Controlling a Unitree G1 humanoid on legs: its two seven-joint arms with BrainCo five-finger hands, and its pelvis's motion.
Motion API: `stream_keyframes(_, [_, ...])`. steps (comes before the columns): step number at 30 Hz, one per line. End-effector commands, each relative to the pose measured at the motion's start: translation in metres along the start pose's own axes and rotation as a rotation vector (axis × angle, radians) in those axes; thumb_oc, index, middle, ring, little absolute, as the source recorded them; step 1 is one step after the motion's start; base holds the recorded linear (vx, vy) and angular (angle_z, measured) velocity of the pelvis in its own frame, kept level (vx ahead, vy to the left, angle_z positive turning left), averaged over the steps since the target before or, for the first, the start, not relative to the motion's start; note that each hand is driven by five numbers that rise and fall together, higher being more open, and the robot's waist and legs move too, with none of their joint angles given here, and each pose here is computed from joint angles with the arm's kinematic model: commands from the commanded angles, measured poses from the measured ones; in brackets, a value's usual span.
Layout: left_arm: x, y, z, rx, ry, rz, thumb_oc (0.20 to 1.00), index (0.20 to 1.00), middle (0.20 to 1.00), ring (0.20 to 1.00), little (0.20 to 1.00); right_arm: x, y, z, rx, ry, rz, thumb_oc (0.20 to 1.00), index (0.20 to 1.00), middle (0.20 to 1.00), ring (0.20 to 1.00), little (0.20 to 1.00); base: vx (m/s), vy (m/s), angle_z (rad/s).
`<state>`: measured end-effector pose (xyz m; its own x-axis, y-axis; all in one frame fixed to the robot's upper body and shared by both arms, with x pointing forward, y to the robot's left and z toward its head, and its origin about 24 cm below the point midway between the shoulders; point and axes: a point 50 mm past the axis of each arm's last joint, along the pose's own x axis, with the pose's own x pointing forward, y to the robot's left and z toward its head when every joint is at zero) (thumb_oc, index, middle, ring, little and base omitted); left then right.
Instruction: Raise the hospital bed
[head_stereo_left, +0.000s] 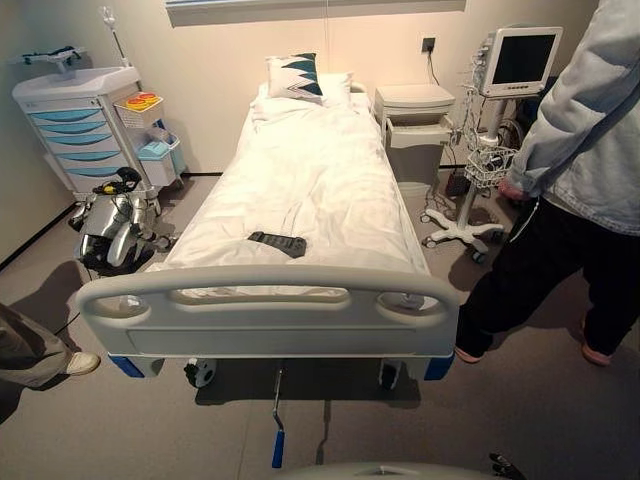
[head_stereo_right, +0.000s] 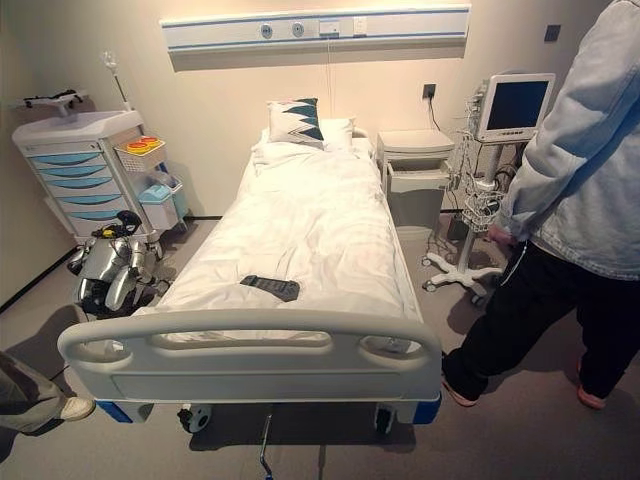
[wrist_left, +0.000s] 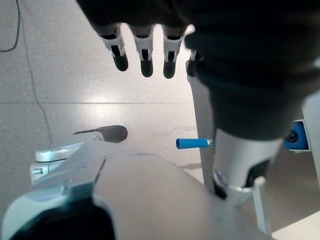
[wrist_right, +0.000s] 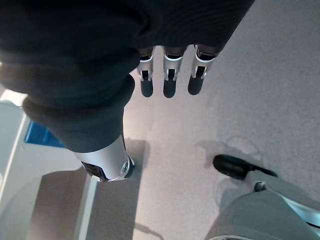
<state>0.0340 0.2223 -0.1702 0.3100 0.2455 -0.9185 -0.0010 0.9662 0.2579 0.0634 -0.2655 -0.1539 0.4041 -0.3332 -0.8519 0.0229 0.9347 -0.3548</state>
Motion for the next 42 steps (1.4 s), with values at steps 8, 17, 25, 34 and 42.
stream_keyframes(8, [0.009,0.015,0.032,0.062,-0.042,0.048,1.000,1.000,1.000,1.000,1.000,0.010,0.007,0.037,-0.082,-0.062,0.005,1.000,1.000,1.000,1.000,1.000,-0.03,0.008,-0.04])
stream_keyframes(17, [0.014,0.019,0.056,0.038,-0.037,0.059,1.000,1.000,1.000,1.000,1.000,0.015,0.003,0.067,-0.140,-0.125,-0.007,1.000,1.000,1.000,1.000,1.000,-0.05,0.020,-0.14])
stream_keyframes(25, [0.017,0.032,0.084,0.002,-0.050,0.075,1.000,1.000,1.000,1.000,1.000,0.018,-0.005,0.096,-0.209,-0.184,-0.017,1.000,1.000,1.000,1.000,1.000,-0.01,0.028,-0.11])
stream_keyframes(34, [0.017,0.036,0.121,-0.091,-0.117,0.071,1.000,1.000,1.000,1.000,1.000,0.019,-0.014,0.127,-0.264,-0.244,-0.039,1.000,1.000,1.000,1.000,1.000,-0.02,0.009,-0.13])
stream_keyframes(42, [0.015,0.036,0.145,-0.125,-0.174,0.069,1.000,1.000,1.000,1.000,1.000,0.019,-0.017,0.138,-0.278,-0.267,-0.051,1.000,1.000,1.000,1.000,1.000,0.00,0.002,-0.02])
